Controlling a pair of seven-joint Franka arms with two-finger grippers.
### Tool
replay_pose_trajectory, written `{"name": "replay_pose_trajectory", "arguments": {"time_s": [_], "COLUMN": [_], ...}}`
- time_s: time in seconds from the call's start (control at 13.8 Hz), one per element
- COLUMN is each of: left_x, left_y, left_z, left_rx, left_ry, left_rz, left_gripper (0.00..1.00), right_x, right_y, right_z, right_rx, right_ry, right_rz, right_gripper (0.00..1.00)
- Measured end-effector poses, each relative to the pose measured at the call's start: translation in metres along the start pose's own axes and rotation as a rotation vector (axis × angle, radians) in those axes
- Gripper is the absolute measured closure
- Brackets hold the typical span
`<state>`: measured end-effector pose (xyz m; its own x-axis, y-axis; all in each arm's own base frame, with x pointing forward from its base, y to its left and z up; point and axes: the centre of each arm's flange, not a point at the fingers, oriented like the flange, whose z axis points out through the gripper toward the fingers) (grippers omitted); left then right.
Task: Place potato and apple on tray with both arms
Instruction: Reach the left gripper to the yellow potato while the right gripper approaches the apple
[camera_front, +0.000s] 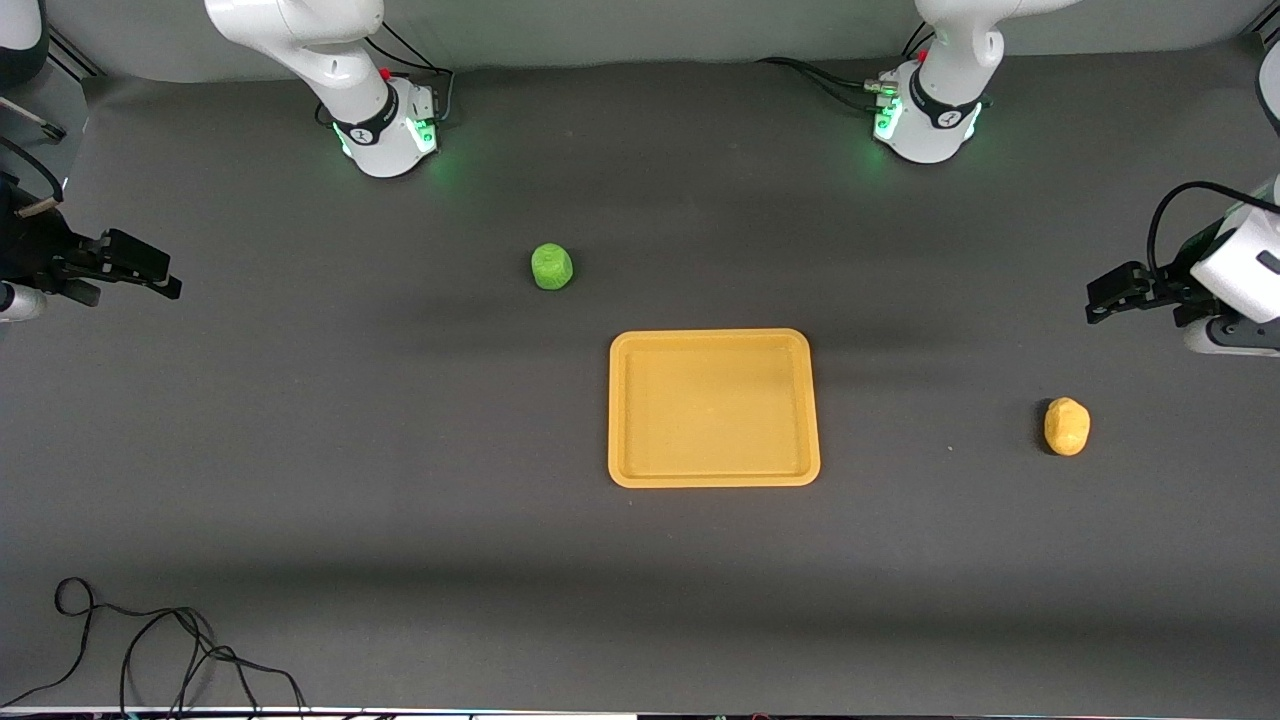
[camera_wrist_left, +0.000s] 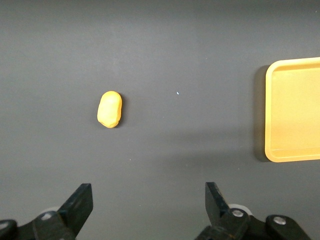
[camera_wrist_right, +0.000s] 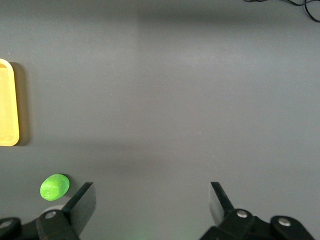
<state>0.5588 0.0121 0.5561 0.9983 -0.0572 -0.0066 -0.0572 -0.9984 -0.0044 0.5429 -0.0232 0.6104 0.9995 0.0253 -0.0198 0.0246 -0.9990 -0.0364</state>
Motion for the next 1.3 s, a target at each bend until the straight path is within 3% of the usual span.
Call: {"name": "replay_pose_trajectory", "arguments": {"time_s": [0.43, 0.8, 1.01, 1.16, 1.3], "left_x": [0.0, 0.0, 0.006, 0.001, -0.005], "left_y": [-0.006, -0.007, -0.01, -0.02, -0.072], "left_z": [0.001, 0.028, 0.085, 0.15, 0.198], "left_rx": [0.002, -0.002, -0.003, -0.016, -0.038], "left_ry": [-0.002, -0.044, -0.019, -0.081, -0.098], "left_rz": [-0.007, -0.003, 0.009, 0.074, 0.131], "left_gripper": [0.0, 0.0, 0.0, 0.01, 0.0], "right_x": [0.0, 0.001, 0.001, 0.003, 0.003], "right_y": [0.0, 0.0, -0.001, -0.008, -0.029], "right_z": [-0.007, -0.008, -0.007, -0.005, 0.001], "right_rx": [-0.001, -0.001, -0.001, -0.002, -0.002], "right_ry": [0.015, 0.017, 0.014, 0.011, -0.001], "right_rz": [0.0, -0.001, -0.003, -0.016, -0.048], "right_gripper": [0.0, 0.0, 0.0, 0.0, 0.0]}}
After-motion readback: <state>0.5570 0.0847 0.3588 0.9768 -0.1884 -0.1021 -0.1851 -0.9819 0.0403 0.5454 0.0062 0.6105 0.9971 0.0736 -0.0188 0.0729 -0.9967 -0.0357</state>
